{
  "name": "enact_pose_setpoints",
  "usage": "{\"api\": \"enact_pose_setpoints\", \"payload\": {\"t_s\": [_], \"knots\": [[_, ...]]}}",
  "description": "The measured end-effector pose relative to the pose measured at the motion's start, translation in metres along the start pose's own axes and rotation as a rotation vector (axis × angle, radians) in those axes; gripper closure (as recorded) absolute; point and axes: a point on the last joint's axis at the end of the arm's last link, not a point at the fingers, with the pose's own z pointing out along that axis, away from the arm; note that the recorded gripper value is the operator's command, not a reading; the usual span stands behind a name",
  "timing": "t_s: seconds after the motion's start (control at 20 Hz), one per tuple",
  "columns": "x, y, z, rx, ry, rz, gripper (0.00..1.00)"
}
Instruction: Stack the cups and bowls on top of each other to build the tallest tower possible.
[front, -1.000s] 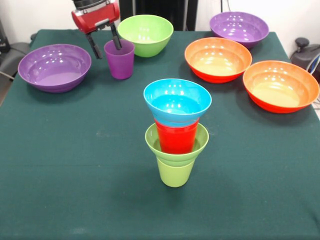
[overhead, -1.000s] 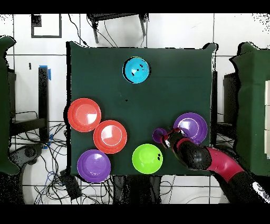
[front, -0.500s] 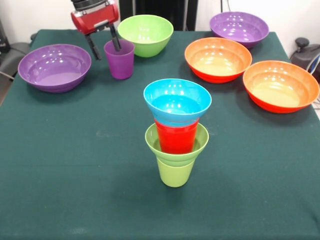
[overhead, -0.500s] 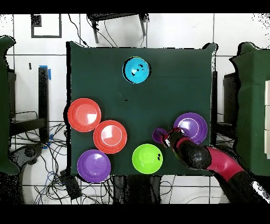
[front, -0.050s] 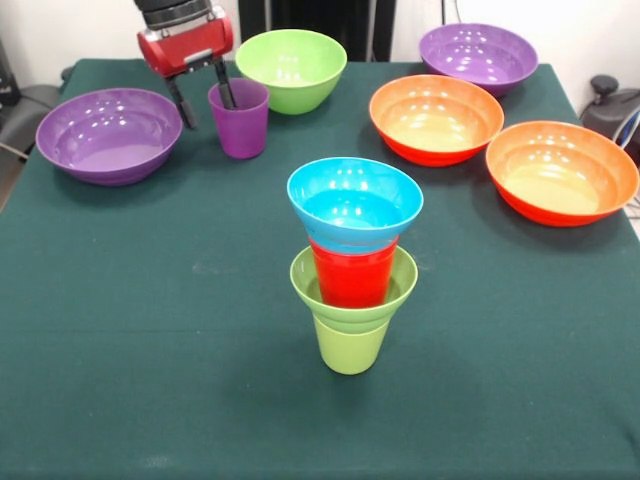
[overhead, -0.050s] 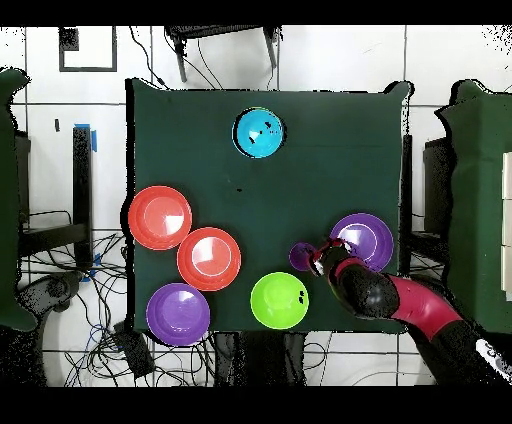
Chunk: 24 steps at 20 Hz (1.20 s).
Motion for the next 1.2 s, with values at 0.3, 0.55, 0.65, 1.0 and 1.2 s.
{"api": "enact_pose_setpoints", "payload": {"t_s": [0.3, 0.55, 0.65, 1.0, 1.2], "knots": [[0.0024, -0.0029, 0.0057, 0.004, 0.007, 0.002, 1.00], [-0.0001, -0.0027, 0.0074, 0.015, 0.012, -0.008, 1.00], [-0.0012, -0.0023, 0.0075, 0.016, 0.012, -0.011, 1.00], [-0.0032, -0.0013, 0.0076, 0.017, 0.013, -0.017, 1.00], [-0.0055, -0.0003, 0.0064, 0.019, 0.015, -0.025, 1.00]]}}
